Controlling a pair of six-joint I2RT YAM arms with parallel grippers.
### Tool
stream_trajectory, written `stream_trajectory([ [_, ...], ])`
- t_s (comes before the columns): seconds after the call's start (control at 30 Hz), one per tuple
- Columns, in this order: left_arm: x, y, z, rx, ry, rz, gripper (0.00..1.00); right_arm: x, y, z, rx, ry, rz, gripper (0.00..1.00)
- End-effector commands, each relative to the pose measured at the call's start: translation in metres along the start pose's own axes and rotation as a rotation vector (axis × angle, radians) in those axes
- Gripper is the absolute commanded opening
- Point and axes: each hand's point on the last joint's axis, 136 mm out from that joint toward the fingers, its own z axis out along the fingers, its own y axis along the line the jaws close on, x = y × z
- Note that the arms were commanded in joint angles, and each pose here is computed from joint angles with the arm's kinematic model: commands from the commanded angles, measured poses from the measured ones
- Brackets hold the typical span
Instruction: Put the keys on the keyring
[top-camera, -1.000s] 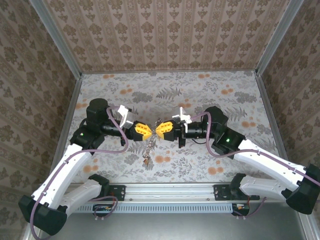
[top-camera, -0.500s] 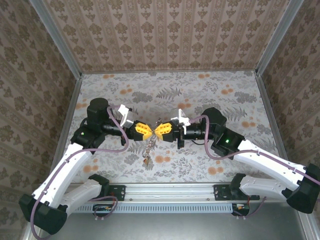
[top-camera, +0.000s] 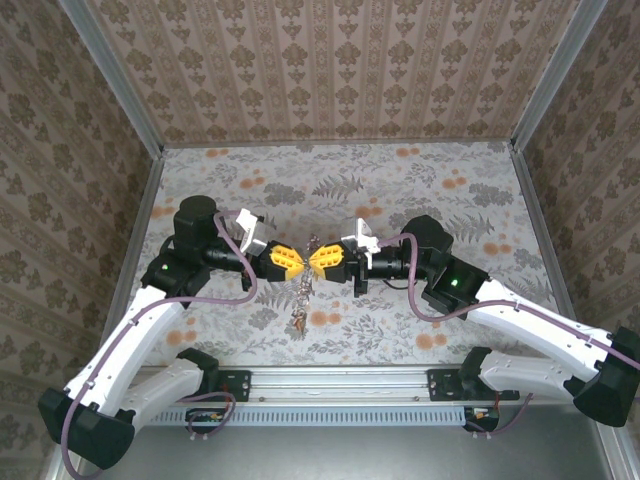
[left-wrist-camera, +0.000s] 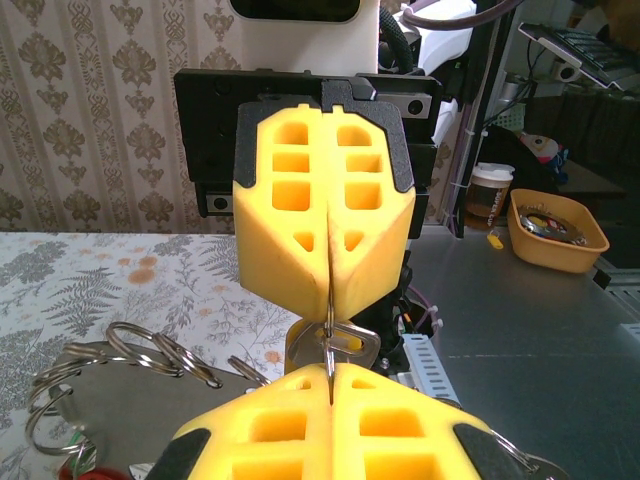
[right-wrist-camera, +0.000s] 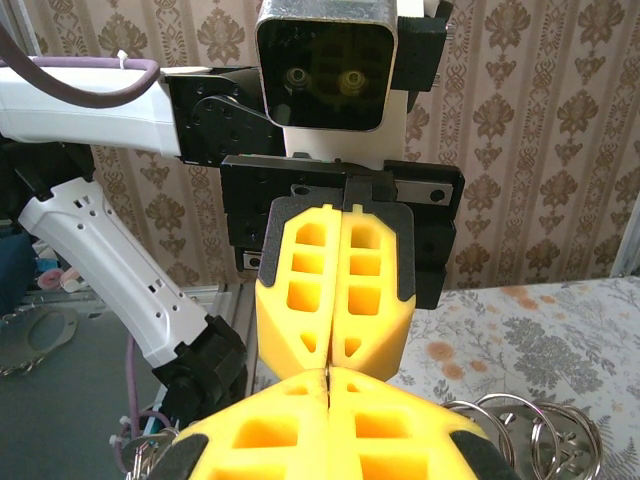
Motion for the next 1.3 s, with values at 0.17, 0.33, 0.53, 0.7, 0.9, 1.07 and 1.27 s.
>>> stream_trajectory([
  [0.17, -0.014, -0.011, -0.001, 0.056, -0.028, 0.046, 0.0, -0.007, -0.005, 0.0, 0.04, -0.024, -0.049, 0.0],
  [0.33, -0.014, -0.012, -0.001, 0.065, -0.029, 0.039, 0.0, -0.006, -0.007, 0.0, 0.052, -0.023, -0.059, 0.0],
  [0.53, -0.016, -0.013, -0.001, 0.077, -0.031, 0.035, 0.0, -0.006, -0.008, 0.0, 0.06, -0.021, -0.076, 0.0],
  [0.7, -0.018, -0.015, -0.001, 0.093, -0.033, 0.024, 0.0, -0.006, -0.01, -0.001, 0.072, -0.017, -0.098, 0.0],
  [0.9, -0.02, -0.016, 0.0, 0.106, -0.035, 0.012, 0.0, -0.004, -0.01, -0.002, 0.079, -0.009, -0.128, 0.0],
  [1.07, -0.022, -0.016, 0.0, 0.115, -0.035, 0.0, 0.0, -0.002, -0.009, -0.005, 0.08, 0.001, -0.139, 0.0],
  [1.27, -0.025, -0.017, 0.0, 0.121, -0.04, 0.002, 0.0, -0.001, -0.008, -0.005, 0.073, 0.002, -0.145, 0.0],
])
